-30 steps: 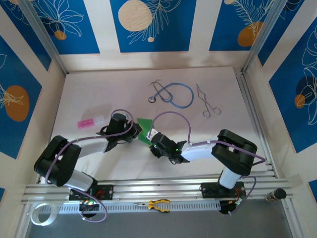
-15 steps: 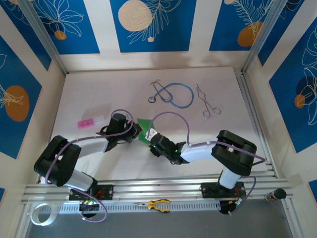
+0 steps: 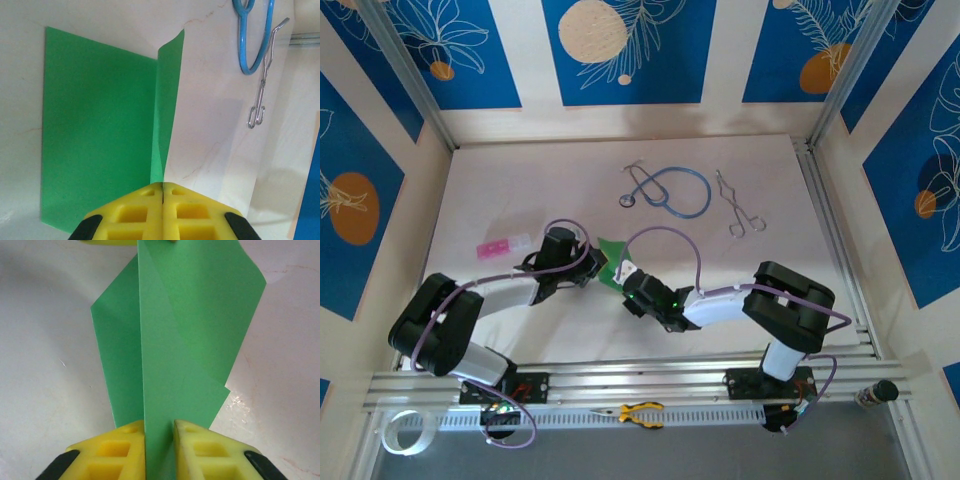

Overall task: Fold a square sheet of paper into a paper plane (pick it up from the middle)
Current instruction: Fourth fold the wing at the center of the table.

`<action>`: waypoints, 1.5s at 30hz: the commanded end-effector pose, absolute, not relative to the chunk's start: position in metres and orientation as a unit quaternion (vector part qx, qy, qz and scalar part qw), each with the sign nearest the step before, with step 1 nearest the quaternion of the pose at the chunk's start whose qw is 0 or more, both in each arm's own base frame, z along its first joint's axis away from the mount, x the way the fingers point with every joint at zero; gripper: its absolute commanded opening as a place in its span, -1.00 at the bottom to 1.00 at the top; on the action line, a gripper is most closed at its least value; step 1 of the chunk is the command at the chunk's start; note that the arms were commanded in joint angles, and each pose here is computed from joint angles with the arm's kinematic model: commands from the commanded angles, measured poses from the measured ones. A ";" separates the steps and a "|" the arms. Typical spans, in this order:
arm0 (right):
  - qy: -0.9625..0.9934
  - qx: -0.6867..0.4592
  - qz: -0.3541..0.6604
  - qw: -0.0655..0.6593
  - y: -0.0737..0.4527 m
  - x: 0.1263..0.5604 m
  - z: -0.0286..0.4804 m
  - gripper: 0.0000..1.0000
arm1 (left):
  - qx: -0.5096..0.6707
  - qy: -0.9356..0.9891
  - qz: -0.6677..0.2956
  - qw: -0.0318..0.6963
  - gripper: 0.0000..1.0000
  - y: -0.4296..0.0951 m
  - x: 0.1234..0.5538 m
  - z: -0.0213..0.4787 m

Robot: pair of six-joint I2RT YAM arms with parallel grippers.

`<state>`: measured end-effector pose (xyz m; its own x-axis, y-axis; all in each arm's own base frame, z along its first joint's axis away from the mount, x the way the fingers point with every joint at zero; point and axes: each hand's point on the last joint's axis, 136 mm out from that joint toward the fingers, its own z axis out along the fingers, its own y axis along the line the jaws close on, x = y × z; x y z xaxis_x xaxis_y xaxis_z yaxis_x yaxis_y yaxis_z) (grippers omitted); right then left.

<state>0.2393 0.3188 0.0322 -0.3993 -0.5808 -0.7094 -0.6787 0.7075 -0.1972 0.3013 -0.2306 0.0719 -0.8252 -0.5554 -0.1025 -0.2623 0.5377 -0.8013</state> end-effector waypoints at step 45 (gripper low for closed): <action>0.842 -0.347 0.128 0.392 0.322 0.245 0.046 -0.58 | -0.208 0.870 -0.424 0.139 -0.85 -0.239 0.315 0.071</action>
